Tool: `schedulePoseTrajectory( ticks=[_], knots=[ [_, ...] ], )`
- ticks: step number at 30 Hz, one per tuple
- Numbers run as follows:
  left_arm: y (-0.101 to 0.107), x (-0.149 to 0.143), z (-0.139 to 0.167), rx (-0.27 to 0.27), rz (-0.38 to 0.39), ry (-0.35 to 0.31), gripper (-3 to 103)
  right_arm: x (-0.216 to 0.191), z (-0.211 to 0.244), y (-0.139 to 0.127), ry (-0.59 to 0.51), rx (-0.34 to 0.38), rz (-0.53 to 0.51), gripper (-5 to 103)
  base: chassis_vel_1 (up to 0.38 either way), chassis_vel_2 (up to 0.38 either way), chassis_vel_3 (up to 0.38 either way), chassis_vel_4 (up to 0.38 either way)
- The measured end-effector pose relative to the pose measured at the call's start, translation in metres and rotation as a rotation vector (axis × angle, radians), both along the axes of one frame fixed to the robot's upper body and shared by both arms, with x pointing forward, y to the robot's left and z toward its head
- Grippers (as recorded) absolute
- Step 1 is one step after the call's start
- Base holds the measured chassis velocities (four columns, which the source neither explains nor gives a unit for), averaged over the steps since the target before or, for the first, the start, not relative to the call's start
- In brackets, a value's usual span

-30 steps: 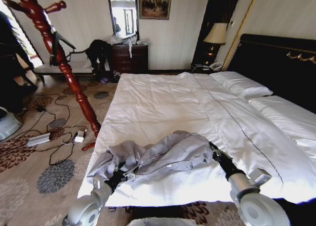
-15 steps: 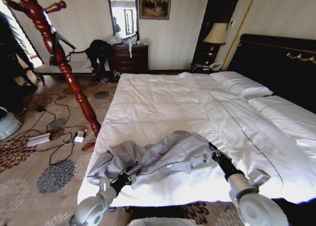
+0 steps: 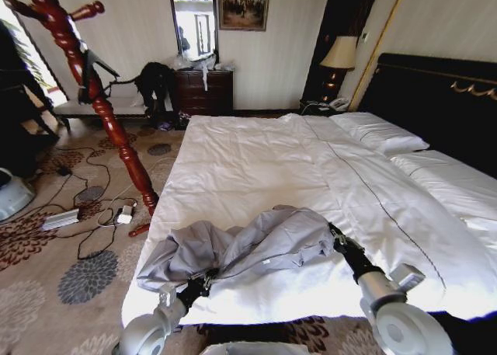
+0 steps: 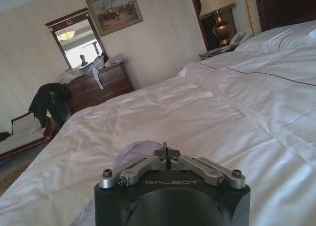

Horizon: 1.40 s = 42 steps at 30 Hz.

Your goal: Pick up the clothes from the bed and hang them on the clothes hanger.

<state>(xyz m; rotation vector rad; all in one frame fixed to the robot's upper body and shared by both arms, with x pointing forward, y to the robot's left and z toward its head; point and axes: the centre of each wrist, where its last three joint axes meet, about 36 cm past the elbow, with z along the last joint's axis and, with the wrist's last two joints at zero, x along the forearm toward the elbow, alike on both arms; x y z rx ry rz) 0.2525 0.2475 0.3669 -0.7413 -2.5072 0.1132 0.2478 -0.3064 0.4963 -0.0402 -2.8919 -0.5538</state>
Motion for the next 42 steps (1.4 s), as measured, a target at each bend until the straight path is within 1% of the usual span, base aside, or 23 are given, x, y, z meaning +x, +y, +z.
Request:
schedulePoseTrajectory(
  ticks=[3, 9, 14, 18, 19, 21, 23, 27, 28, 29, 30, 32, 33, 36, 37, 38, 39, 40, 41, 42],
  knots=[
    [0.001, 0.002, 0.001, -0.001, 0.01, -0.009, 0, 0.0, -0.001, 0.001, 0.001, 0.003, -0.001, 0, 0.0, 0.0, 0.0, 0.0],
    [0.003, 0.002, 0.015, -0.013, 0.031, -0.041, 0, 0.0, -0.002, 0.002, 0.003, 0.003, -0.002, 0, 0.0, 0.0, 0.0, 0.0],
    [0.006, -0.007, 0.019, 0.008, 0.041, -0.075, 0, 0.0, -0.005, 0.005, 0.009, 0.004, 0.0, 0, 0.0, 0.0, 0.0, 0.0],
    [0.008, -0.012, 0.018, 0.021, 0.046, -0.071, 0, 0.0, -0.008, 0.008, 0.014, 0.004, 0.006, 0, 0.0, 0.0, 0.0, 0.0],
    [0.009, -0.013, 0.017, 0.025, 0.046, -0.07, -2, 0.0, -0.008, 0.008, 0.014, 0.004, 0.007, 0, 0.0, 0.0, 0.0, 0.0],
    [0.009, -0.013, 0.015, 0.031, 0.044, -0.061, 8, 0.0, -0.008, 0.009, 0.014, 0.005, 0.01, 0, 0.0, 0.0, 0.0, 0.0],
    [0.009, -0.012, 0.016, 0.031, 0.042, -0.059, 8, 0.0, -0.008, 0.009, 0.014, 0.005, 0.01, 0, 0.0, 0.0, 0.0, 0.0],
    [0.006, -0.007, 0.015, 0.029, 0.026, -0.056, 30, 0.0, -0.008, 0.01, 0.013, 0.004, 0.012, 0, 0.0, 0.0, 0.0, 0.0],
    [0.006, -0.007, 0.015, 0.029, 0.026, -0.056, 30, 0.0, -0.008, 0.01, 0.013, 0.004, 0.012, 0, 0.0, 0.0, 0.0, 0.0],
    [0.005, -0.006, 0.013, 0.028, 0.023, -0.055, 35, 0.0, -0.008, 0.01, 0.013, 0.003, 0.013, 0, 0.0, 0.0, 0.0, 0.0],
    [0.005, -0.006, 0.013, 0.027, 0.021, -0.055, 35, -0.001, -0.008, 0.01, 0.012, 0.003, 0.013, 0, 0.0, 0.0, 0.0, 0.0],
    [0.001, -0.004, 0.007, 0.023, 0.013, -0.045, 46, -0.001, -0.008, 0.01, 0.012, 0.001, 0.013, 0, 0.0, 0.0, 0.0, 0.0],
    [0.001, -0.004, 0.007, 0.023, 0.013, -0.045, 46, -0.001, -0.008, 0.01, 0.012, 0.001, 0.013, 0, 0.0, 0.0, 0.0, 0.0],
    [-0.003, -0.004, -0.001, 0.02, 0.008, -0.031, 62, -0.001, -0.008, 0.01, 0.01, 0.001, 0.012, 0, 0.0, 0.0, 0.0, 0.0],
    [-0.003, -0.004, -0.001, 0.02, 0.008, -0.031, 62, -0.001, -0.008, 0.01, 0.01, 0.001, 0.012, 0, 0.0, 0.0, 0.0, 0.0],
    [-0.005, -0.005, -0.003, 0.02, 0.008, -0.027, 68, -0.001, -0.007, 0.01, 0.009, 0.001, 0.012, 0, 0.0, 0.0, 0.0, 0.0],
    [-0.006, -0.005, -0.005, 0.019, 0.008, -0.024, 68, -0.001, -0.007, 0.01, 0.009, 0.001, 0.012, 0, 0.0, 0.0, 0.0, 0.0],
    [-0.007, -0.005, -0.007, 0.018, 0.008, -0.022, 80, -0.001, -0.007, 0.01, 0.009, 0.001, 0.011, 0, 0.0, 0.0, 0.0, 0.0],
    [-0.007, -0.006, -0.007, 0.017, 0.008, -0.023, 80, -0.001, -0.007, 0.01, 0.01, 0.001, 0.011, 0, 0.0, 0.0, 0.0, 0.0],
    [-0.007, -0.006, -0.008, 0.016, 0.009, -0.024, 75, -0.001, -0.007, 0.01, 0.01, 0.001, 0.011, 0, 0.0, 0.0, 0.0, 0.0]
  ],
)
